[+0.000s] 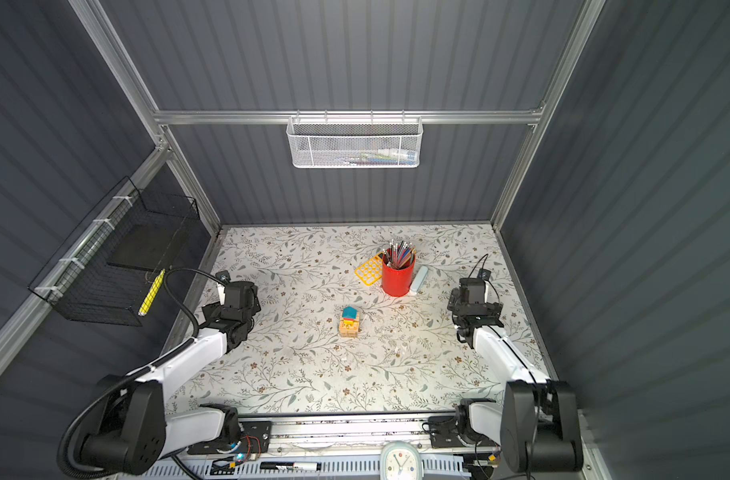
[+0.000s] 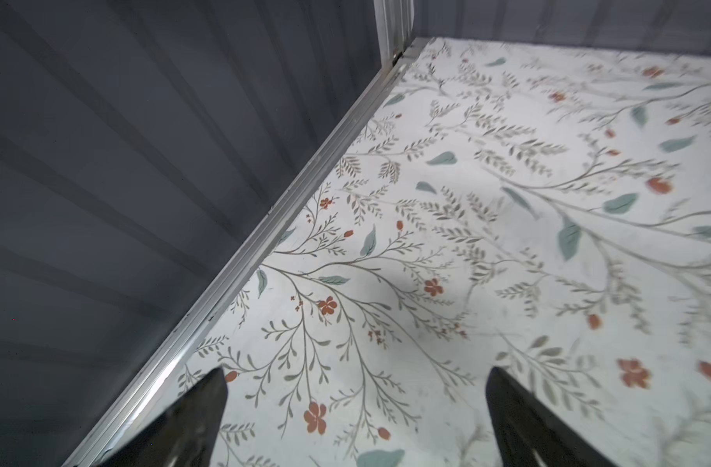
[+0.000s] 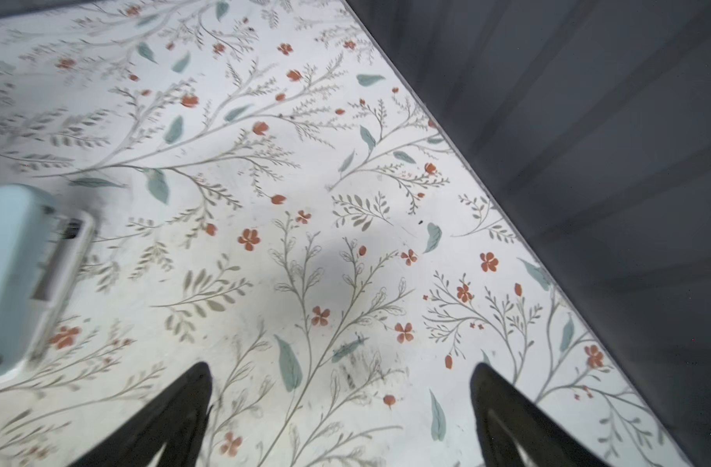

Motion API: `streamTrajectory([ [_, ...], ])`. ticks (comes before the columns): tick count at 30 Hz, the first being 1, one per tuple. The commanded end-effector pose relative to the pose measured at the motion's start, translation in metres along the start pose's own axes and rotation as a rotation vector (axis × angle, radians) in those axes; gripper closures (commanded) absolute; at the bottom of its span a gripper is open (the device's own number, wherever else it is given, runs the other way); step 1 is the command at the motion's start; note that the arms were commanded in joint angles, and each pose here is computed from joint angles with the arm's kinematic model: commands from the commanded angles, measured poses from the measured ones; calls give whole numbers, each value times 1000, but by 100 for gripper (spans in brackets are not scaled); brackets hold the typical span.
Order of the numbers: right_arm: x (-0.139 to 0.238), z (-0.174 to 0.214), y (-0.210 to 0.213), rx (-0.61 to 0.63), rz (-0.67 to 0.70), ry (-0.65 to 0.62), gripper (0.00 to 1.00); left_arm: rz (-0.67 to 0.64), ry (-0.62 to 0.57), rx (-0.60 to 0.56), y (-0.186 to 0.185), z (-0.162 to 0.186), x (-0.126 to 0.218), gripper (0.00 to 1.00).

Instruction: Build the wood block tower

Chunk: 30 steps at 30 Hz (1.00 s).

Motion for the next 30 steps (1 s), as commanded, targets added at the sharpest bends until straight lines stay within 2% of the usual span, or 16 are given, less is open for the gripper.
streamTrajectory([
  [1, -7, -35, 16, -48, -102, -235, 1, 141, -193, -11, -25, -14, -14, 0],
  [3, -4, -41, 28, -17, -196, -289, 1, 196, -253, -24, -37, -11, -21, 0],
  [5, 3, -45, 36, 6, -285, -403, 1, 255, -263, -32, -47, -12, -23, 0],
  [7, -2, -34, 42, 20, -329, -392, 1, 314, -276, -30, -54, -9, -29, 0],
  [9, -2, -27, 49, 48, -382, -471, 1, 363, -296, -51, -64, 3, -34, 0],
  [10, -2, -26, 48, 48, -379, -456, 1, 382, -330, -68, -69, 3, -35, 0],
  [11, -4, -27, 48, 49, -371, -407, 1, 399, -296, -82, -72, 6, -37, 0],
  [12, -8, -27, 48, 44, -375, -396, 1, 389, -239, -86, -72, 8, -40, 0],
  [13, -8, -29, 46, 23, -383, -431, 1, 338, -246, -65, -70, 2, -47, 0],
  [15, -8, -28, 45, 28, -382, -395, 1, 315, -187, -29, -62, 6, -53, 0],
  [17, -7, -27, 45, 26, -383, -422, 1, 302, -236, -23, -60, 3, -52, 0],
  [19, -6, -27, 46, 33, -393, -419, 1, 303, -205, -22, -59, 5, -52, 0],
  [20, -7, -28, 46, 35, -393, -411, 1, 306, -232, -18, -60, 3, -52, 0],
  [30, -7, -28, 47, 35, -396, -418, 1, 310, -208, -26, -61, 4, -53, 0],
])
Point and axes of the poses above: each gripper's point midway between its finger pads, its own x axis back along the fingers, its own y axis along the line the jaws close on, z = x × y, the point moved 4 cm from there along x, back along the fingers, and after that the axes turned 1 degree about -x, right-handed, at the moved point
